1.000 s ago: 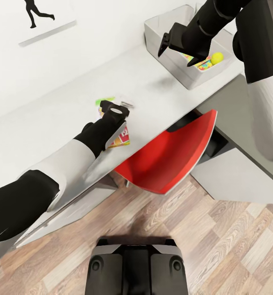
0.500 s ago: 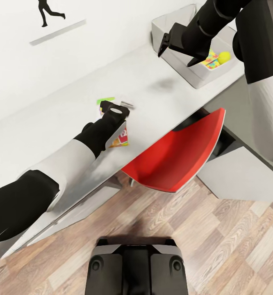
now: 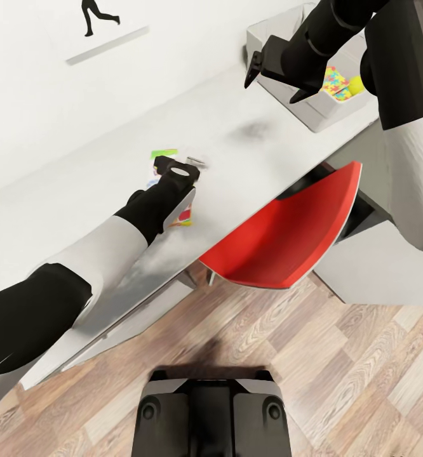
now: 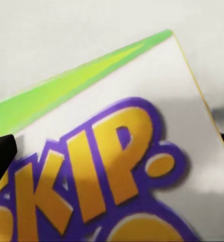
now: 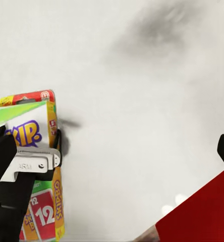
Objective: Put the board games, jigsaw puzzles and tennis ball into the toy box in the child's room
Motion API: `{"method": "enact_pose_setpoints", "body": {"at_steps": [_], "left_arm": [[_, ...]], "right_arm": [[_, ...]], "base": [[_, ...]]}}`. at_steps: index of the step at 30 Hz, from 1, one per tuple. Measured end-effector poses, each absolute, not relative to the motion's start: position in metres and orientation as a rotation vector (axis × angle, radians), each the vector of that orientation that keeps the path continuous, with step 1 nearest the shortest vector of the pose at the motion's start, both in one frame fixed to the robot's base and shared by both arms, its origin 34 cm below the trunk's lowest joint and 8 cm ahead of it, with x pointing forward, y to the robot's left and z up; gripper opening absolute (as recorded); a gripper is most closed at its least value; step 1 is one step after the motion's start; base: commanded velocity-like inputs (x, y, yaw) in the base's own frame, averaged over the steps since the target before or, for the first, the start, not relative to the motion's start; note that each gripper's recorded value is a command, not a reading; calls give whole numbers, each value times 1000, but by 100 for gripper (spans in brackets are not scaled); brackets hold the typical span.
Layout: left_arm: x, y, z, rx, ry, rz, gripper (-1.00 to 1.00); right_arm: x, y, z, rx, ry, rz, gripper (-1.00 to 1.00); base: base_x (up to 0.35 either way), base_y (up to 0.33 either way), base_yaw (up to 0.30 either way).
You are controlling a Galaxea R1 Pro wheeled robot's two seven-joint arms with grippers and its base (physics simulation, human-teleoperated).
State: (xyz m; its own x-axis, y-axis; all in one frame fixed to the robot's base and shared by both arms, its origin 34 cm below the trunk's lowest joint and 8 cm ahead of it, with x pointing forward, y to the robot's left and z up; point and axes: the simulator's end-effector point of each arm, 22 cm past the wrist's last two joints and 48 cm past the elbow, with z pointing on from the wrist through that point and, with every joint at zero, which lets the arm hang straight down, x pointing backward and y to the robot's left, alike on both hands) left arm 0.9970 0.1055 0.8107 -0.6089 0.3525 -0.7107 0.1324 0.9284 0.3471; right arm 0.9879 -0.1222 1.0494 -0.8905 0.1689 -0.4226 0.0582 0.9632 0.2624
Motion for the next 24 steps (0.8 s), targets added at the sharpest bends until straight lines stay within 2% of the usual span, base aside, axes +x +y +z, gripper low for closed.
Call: {"method": "enact_pose_setpoints", "body": {"at_steps": [9,15,24], "left_arm": [[997,107,811,336,2224,333,100],[997,112,812,354,2219,371,100],[1002,101,823,296,2212,294,100]], "right_arm": [[988,-121,1050,159,2657,340,100],[987,-121,1052,157,2655,341,100],[988,-121,1050,159,2656,339,100]], "base": [[-9,42,0],[0,-127,0],[0,-12,0]]}}
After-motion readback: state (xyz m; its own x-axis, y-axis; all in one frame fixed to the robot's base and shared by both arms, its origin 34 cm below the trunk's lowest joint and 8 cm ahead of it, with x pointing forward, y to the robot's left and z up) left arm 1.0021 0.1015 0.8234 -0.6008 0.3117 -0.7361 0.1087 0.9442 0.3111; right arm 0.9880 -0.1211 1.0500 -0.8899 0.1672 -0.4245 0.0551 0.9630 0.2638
